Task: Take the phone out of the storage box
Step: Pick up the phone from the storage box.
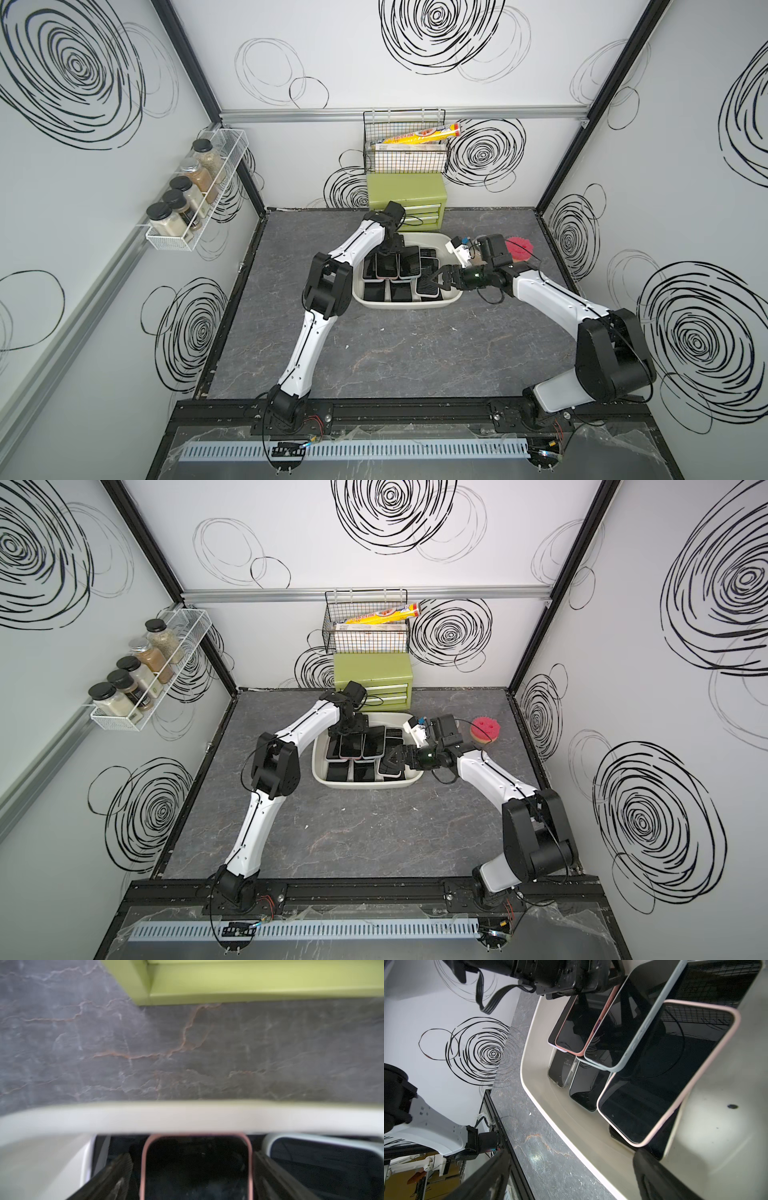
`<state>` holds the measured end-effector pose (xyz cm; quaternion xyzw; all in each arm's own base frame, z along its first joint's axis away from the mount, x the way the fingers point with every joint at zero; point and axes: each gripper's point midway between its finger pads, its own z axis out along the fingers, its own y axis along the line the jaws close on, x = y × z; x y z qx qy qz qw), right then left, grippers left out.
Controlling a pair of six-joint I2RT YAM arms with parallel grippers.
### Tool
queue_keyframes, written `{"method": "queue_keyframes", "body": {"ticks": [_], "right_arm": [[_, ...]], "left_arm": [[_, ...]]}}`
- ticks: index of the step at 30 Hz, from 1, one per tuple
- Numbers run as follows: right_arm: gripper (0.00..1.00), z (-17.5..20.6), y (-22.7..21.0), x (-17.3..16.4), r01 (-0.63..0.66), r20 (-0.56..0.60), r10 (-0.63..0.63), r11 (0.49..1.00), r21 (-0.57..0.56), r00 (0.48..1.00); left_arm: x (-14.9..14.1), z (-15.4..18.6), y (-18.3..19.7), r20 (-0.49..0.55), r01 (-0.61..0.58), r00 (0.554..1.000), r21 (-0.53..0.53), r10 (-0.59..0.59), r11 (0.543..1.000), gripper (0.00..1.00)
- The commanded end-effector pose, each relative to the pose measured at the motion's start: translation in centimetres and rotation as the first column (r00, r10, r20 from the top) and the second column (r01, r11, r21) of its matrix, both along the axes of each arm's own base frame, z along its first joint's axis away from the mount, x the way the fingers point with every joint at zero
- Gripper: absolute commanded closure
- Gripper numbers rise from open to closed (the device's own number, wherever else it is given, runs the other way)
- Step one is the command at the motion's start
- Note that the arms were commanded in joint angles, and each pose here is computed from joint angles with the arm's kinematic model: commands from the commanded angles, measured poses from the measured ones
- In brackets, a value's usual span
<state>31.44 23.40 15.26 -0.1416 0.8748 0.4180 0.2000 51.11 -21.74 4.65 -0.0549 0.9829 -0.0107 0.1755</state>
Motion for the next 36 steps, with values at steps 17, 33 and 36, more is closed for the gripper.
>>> {"method": "queue_keyframes", "body": {"ticks": [17,33,36], "right_arm": [[0.04,1.0,-0.2,-0.1,0.039,0.03,-0.04,0.999,0.022,0.999],[0.07,3.6,5.7,-3.4,-0.162,-0.01,0.17,0.951,0.263,0.985],[0.08,2.8,6.1,-2.6,-0.146,-0.02,0.157,0.953,0.267,0.987]], "left_arm": [[-7.0,-2.1,1.3,-0.16,0.082,0.985,0.097,-0.066,0.992,0.28],[-5.9,11.9,-2.7,0.115,0.113,0.989,-0.232,-0.088,0.966,0.53],[-6.7,13.4,-3.0,0.119,0.126,0.988,-0.262,-0.098,0.957,0.53]]}}
